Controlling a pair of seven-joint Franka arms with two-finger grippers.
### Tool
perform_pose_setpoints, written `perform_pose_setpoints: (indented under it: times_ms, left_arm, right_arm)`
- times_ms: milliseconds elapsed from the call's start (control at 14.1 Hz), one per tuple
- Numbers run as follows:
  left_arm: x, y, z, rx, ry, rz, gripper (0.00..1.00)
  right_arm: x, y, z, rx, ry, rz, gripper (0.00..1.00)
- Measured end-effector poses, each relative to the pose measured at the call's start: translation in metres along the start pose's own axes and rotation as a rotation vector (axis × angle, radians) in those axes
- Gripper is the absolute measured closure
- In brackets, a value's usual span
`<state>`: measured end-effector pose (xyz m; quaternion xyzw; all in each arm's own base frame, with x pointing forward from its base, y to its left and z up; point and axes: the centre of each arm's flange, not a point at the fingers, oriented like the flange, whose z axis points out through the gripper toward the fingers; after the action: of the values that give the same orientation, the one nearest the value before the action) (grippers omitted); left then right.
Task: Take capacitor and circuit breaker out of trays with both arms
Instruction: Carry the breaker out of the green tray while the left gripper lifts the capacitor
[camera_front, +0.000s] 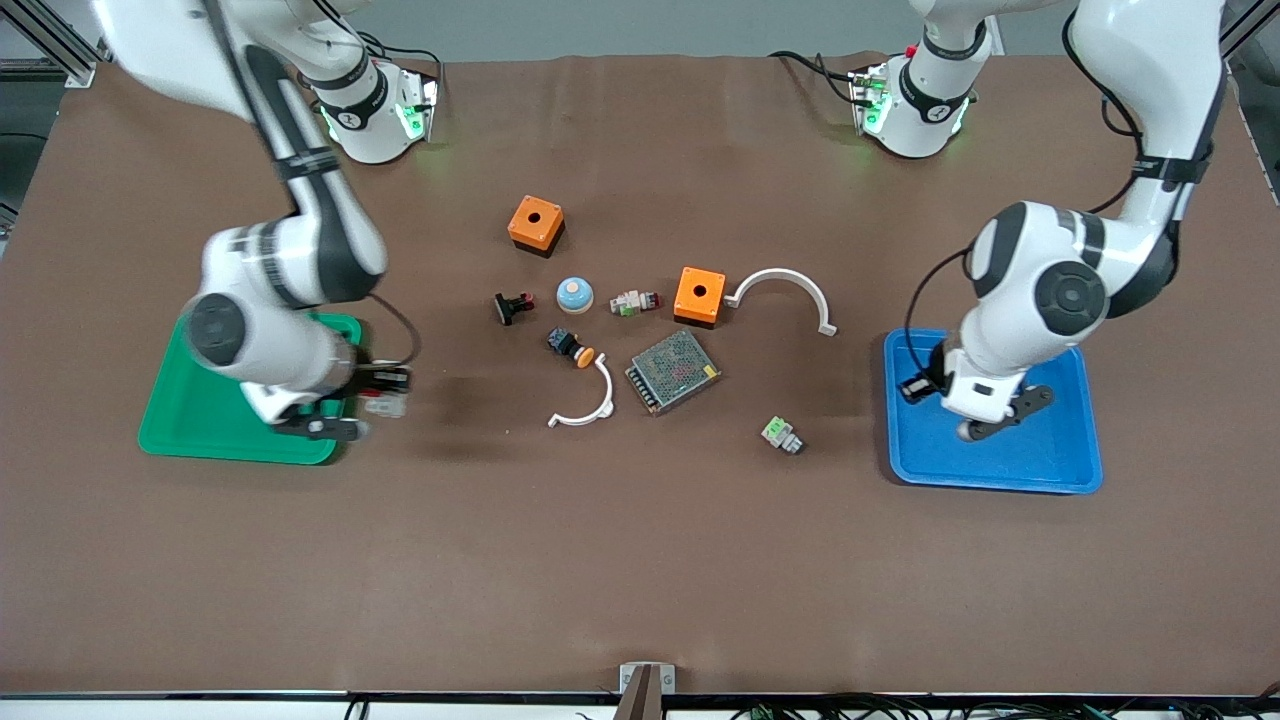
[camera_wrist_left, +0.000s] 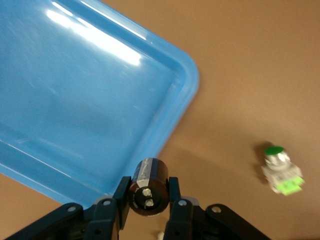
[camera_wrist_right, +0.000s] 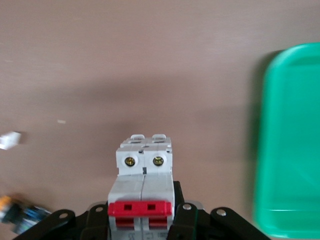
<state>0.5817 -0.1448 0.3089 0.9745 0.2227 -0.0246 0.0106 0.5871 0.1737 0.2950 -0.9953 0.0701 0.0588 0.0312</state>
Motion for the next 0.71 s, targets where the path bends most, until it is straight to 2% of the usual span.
perform_pose_setpoints:
  times_ms: [284,709]
  left_arm:
    - [-0.017,0.028,0.002,-0.012,-0.006,0.003,0.66]
    - [0.0,0.06,0.02,-0.053,-0.03,0.008,0.66]
  right_arm:
    - [-0.034,-0.083,0.043,0.002,0.057,0.047,0.6]
    - [-0.051,-0.115,0.108,-0.017,0.072,0.067,0.6]
